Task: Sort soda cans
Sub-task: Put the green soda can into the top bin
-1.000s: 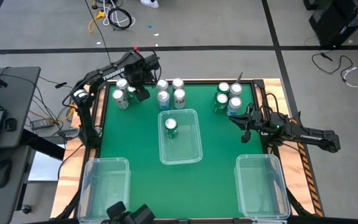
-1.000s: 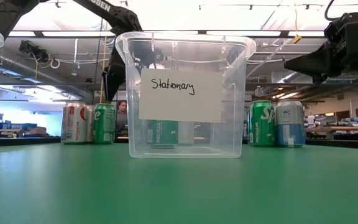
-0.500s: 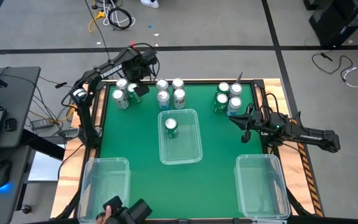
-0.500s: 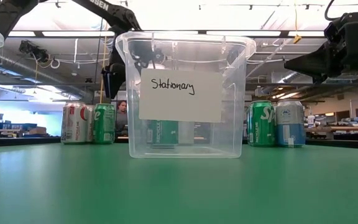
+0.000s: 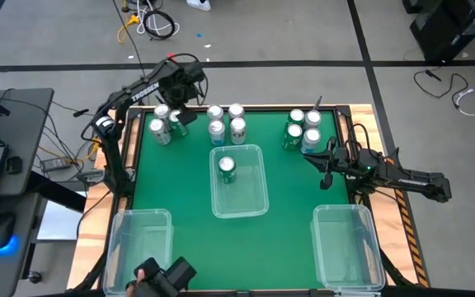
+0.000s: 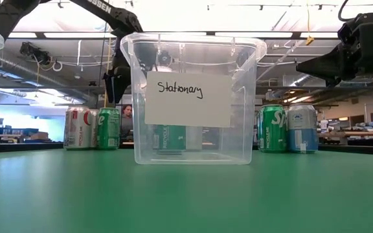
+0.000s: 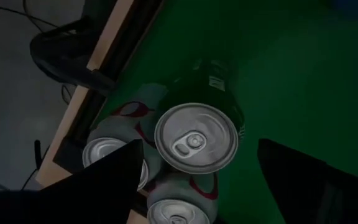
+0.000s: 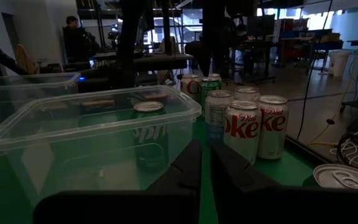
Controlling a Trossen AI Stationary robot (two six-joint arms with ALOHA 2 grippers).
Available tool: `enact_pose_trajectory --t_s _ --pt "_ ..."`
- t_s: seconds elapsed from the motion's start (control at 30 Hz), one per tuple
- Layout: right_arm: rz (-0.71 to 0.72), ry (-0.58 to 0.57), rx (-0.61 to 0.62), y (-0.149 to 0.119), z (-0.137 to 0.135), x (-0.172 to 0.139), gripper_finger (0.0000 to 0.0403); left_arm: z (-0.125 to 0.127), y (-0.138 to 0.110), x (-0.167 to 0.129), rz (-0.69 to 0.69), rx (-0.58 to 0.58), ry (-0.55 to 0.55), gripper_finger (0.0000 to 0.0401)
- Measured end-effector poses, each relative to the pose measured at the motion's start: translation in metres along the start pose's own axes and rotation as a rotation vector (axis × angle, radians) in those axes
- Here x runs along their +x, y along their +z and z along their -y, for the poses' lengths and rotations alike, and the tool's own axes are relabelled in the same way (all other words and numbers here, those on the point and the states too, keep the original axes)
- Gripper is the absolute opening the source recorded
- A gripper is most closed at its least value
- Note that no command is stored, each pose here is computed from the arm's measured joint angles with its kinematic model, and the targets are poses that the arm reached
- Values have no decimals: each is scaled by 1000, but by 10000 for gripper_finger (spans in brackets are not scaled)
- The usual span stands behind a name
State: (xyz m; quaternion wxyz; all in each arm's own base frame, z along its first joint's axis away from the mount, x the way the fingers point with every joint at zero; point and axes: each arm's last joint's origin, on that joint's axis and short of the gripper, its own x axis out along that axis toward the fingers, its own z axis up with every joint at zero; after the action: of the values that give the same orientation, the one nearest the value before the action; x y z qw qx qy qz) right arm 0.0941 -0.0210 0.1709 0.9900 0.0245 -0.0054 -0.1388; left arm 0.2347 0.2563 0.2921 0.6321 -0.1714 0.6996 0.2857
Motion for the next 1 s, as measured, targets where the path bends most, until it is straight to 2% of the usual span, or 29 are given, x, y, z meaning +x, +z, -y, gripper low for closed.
enact_pose_trajectory --t_s 0.4,0.57,1.0 --pt "0 0 0 0 0 0 23 -6 5 12 -30 -18 -42 321" --pt "0 0 0 0 0 0 23 -6 12 25 -74 -10 -8 321" --pt "0 0 0 0 0 0 23 -6 13 28 -87 -12 -7 321"
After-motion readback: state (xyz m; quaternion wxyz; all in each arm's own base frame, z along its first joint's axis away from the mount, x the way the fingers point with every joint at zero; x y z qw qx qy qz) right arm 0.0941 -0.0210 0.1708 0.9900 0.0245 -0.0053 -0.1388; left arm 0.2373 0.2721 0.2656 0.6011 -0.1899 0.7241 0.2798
